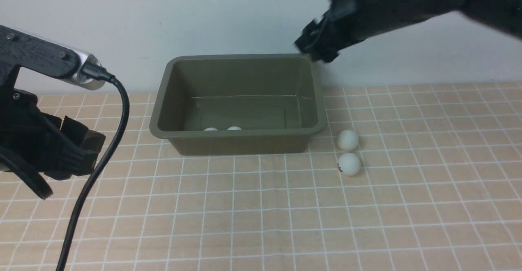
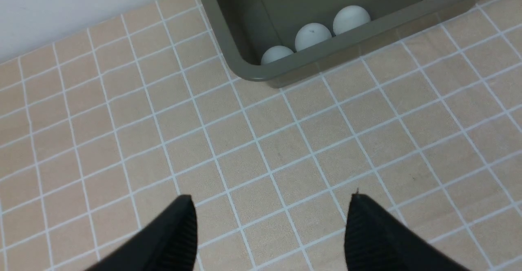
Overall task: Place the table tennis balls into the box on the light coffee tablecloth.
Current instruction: 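Reach for and grasp a ping pong ball on the table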
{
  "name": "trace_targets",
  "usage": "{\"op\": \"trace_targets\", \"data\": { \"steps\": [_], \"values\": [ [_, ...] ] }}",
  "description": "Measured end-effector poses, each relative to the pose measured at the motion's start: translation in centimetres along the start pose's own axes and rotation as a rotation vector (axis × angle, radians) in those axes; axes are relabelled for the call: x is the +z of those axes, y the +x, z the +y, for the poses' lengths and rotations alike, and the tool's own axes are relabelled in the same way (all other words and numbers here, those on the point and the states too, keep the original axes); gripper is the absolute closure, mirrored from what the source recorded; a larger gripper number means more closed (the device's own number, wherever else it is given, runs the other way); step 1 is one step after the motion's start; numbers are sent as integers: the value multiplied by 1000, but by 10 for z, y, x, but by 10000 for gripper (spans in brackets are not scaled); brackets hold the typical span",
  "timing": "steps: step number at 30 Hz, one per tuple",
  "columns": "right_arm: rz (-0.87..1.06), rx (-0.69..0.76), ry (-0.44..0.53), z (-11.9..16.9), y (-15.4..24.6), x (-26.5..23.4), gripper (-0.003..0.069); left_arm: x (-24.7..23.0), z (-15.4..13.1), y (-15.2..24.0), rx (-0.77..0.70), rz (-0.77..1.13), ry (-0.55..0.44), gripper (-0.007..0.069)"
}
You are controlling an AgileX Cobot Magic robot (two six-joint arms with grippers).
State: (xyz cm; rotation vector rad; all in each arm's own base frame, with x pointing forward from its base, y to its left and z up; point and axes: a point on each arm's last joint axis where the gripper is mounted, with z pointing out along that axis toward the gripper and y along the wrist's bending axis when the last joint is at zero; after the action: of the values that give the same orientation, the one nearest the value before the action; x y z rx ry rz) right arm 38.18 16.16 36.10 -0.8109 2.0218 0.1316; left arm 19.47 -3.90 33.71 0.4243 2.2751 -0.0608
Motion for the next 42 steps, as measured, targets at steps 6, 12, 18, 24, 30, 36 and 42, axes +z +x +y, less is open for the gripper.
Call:
{"op": "trace_targets", "data": {
  "steps": [6,12,18,24,30,36,42],
  "values": [
    [58,145,43,-20,0,-60,170,0,0,0,0,-1,0,221],
    [198,240,-15,-6,18,-76,172,0,0,0,0,-1,0,221],
    [288,283,-50,17,60,-55,172,0,0,0,-2,-1,2,221],
    [312,276,-64,48,111,-23,172,0,-1,0,-17,-4,15,221],
    [289,304,-40,49,123,2,175,0,-2,0,-20,-5,17,221],
    [350,330,-39,51,142,42,175,0,-4,-1,-46,-9,40,221],
    [386,354,-35,54,158,68,175,0,-4,-1,-53,-8,46,221]
  ]
}}
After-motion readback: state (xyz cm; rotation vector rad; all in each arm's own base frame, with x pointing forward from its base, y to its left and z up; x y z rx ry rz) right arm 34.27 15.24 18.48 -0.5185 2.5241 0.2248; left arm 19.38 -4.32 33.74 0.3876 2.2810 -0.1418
